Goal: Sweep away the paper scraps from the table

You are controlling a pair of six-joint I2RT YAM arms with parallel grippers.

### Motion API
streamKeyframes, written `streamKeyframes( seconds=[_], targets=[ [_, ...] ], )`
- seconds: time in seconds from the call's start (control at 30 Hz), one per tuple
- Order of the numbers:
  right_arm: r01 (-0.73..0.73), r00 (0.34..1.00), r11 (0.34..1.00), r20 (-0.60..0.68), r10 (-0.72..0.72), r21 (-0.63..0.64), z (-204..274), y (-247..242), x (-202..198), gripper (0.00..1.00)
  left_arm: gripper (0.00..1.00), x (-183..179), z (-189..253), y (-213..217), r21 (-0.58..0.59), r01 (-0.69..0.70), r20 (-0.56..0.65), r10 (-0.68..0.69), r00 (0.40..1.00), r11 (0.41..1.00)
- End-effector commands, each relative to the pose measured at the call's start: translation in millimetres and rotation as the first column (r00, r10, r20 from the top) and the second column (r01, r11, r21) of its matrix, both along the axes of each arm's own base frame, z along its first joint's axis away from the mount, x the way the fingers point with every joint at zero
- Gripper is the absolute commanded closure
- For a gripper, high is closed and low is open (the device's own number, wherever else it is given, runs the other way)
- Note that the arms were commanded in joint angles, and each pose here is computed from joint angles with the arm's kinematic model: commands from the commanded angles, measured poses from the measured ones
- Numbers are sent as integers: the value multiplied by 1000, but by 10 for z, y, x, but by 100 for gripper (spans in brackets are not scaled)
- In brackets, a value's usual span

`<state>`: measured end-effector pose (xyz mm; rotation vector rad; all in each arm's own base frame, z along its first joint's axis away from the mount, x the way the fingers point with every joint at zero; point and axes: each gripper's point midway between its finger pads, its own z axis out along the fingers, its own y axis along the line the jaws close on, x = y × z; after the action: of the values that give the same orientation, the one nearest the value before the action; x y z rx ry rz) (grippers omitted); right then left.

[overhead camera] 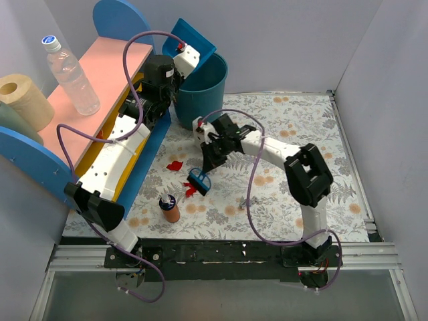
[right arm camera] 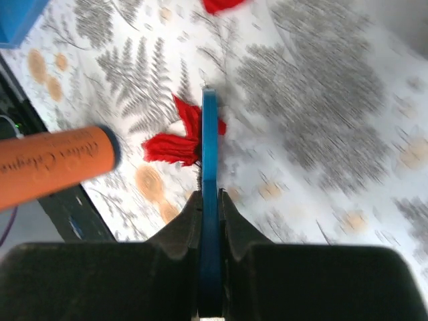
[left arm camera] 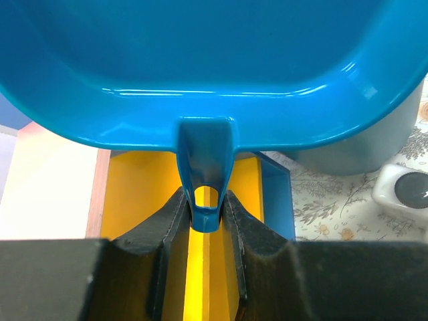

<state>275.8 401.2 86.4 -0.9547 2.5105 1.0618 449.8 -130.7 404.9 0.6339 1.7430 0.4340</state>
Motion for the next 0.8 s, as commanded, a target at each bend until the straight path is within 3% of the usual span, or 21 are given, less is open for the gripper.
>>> streamKeyframes(
  seconds=[0.0,0.07,0.23,0.37,0.5,0.77],
  targets=[
    [-27,982,989,180,54,-148,115,-817,126,99,100,-5,309,-63,-88,41,85,-34,996,995],
    [-146,944,982,278,175,-122,286,-899,83,99,100,2,340,-103,-105,58,91,-49,995,993],
    [-398,867,895,401,296,202,1204,-550,-250,99,100,-17,379,-154,-129,84,104,-71,992,988],
    [-365,900,869,367,237,334,1496,-259,-118,99,100,-39,390,-144,-127,89,104,-76,992,988],
    [-250,928,920,347,139,300,1314,20,258,99,100,-93,375,-98,-104,79,96,-69,993,991],
    [-76,958,937,287,-27,342,1146,769,773,99,100,-286,208,50,21,60,60,-61,996,998]
  ],
)
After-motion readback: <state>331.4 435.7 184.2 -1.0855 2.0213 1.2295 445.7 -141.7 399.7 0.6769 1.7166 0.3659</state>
